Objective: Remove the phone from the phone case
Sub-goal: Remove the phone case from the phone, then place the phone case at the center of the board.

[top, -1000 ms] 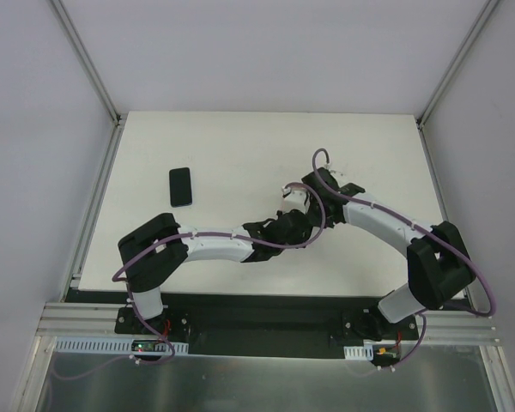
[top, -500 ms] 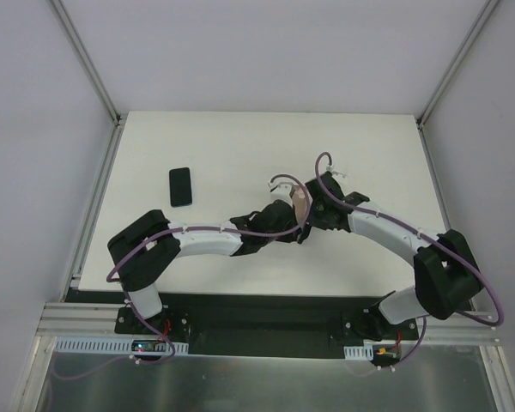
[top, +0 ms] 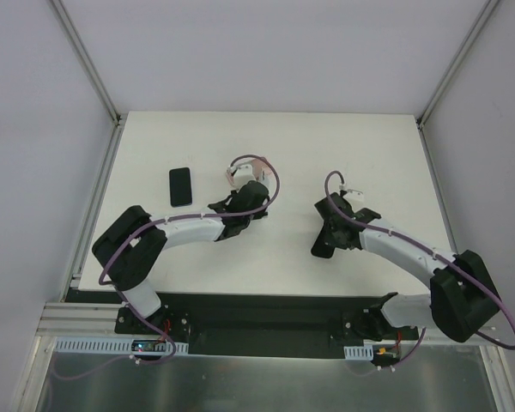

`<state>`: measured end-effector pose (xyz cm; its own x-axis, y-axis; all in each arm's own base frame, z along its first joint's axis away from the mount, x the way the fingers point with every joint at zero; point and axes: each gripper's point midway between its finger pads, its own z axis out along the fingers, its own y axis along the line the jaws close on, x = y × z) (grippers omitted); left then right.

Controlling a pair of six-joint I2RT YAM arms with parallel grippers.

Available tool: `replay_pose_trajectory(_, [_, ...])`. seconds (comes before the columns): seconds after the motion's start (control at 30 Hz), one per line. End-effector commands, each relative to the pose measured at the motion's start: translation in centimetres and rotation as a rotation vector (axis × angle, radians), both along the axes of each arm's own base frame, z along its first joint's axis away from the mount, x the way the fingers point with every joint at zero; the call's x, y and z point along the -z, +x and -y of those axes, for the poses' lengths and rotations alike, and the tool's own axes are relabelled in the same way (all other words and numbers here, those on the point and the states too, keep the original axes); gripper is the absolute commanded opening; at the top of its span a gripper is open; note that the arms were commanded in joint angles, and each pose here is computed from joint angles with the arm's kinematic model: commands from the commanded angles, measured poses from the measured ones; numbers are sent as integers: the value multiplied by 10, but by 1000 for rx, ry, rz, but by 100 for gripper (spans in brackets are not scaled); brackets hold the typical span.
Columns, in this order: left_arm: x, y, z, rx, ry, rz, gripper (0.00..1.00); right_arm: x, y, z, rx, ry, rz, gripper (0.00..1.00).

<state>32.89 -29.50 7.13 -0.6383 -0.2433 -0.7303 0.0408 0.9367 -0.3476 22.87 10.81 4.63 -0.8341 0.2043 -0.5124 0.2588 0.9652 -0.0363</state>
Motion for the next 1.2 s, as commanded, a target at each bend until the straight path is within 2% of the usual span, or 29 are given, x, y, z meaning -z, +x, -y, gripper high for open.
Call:
replay_pose_trajectory(0.0, [-9,-8,-12,-15,38,21,0,3,-49,49,-63,-222,-178,1])
replay_pose_trajectory(0.2, [-26,-7,-12,19,39,58,0,-6,-29,41,-65,-205,-143,2])
replay_pose_trajectory(0.37, [-35,-9,-5,88,61,79,0,-14,0,28,-33,-52,-95,1])
replay_pose_trajectory(0.47, [-43,-5,0,170,150,122,0,-17,19,21,-26,74,-73,1])
replay_pose_trajectory(0.5, [-45,-7,4,232,219,153,0,-17,25,25,-1,105,-69,1])
replay_pose_trajectory(0.6, [-47,-5,4,273,381,191,0,-17,42,24,12,182,-58,1])
replay_pose_trajectory(0.77, [-43,-4,8,306,552,225,0,-5,56,33,53,206,-75,1])
replay_pose_trajectory(0.93, [-30,-4,17,313,746,257,0,5,66,60,180,195,-68,1])
replay_pose_trajectory(1.03, [-23,-9,28,343,780,262,0,9,69,80,265,194,-58,1])
replay_pose_trajectory(1.17, [-22,-18,50,389,749,271,0,9,68,111,365,183,-42,1])
